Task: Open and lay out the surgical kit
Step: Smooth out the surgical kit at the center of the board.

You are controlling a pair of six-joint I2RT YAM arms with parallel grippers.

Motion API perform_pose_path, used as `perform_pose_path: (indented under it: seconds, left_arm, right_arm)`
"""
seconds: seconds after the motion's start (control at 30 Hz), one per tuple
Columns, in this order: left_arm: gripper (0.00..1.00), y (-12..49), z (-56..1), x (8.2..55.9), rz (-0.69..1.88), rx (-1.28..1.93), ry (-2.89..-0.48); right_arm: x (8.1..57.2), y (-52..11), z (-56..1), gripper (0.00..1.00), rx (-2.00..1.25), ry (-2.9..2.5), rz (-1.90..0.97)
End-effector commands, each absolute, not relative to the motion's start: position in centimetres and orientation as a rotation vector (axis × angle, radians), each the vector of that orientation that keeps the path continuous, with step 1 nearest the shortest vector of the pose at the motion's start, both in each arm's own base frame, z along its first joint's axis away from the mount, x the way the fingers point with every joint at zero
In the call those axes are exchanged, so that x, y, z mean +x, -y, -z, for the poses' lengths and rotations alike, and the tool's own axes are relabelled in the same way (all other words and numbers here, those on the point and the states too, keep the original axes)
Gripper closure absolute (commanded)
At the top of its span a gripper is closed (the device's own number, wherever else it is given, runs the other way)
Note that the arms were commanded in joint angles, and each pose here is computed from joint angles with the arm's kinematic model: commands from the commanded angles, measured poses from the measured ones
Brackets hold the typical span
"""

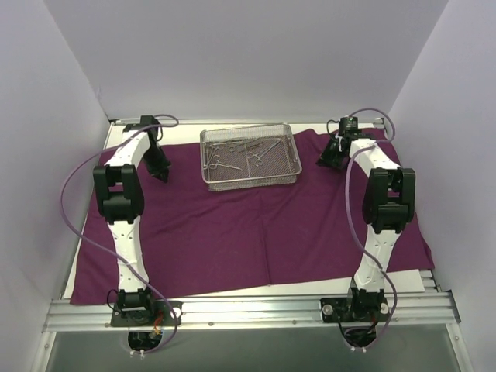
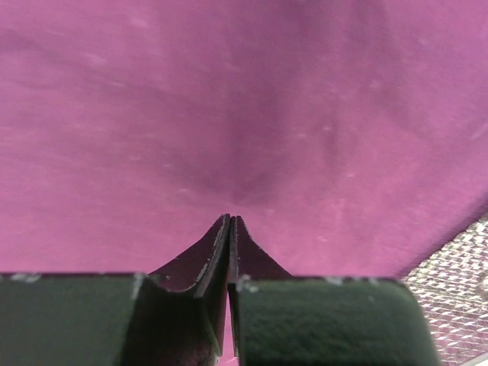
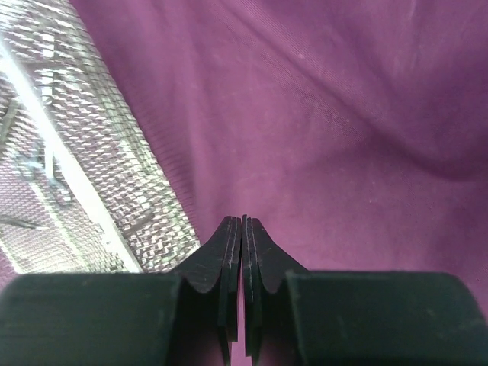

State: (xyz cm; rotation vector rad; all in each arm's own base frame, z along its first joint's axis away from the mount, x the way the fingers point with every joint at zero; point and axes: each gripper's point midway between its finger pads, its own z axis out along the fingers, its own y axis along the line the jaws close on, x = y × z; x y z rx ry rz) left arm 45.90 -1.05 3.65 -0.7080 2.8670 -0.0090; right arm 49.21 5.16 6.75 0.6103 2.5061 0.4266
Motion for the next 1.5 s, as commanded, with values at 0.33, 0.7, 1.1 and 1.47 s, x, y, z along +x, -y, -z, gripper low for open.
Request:
perform_pose_path:
  seconds: [0.33,0.7,1.1,1.47]
  left_arm:
    - [0.87,3.9,2.0,49.8,0.170,-0.731,-2.934]
    - [0.84,1.7,3.5,54.7,0.485,-0.787,-2.802]
    - [0.82,-4.7,3.7,57.2,0.585,-0.911,-2.648]
    - [0.71,-2.9,-4.3,58.8,0.673,-0.773,-2.532]
  right_arm:
    - [46.7,-6.2,-0.7,1.00,0.693,-2.637,-0.427]
    - [46.2,-11.4,2.5,1.00,0.738,-2.708,-0.505]
    - [49.8,-13.3,2.9,1.00,0.718,-2.702,-0.583]
    - [48.4,-4.3,-2.4,1.00,0.856,-2.581,-0.430]
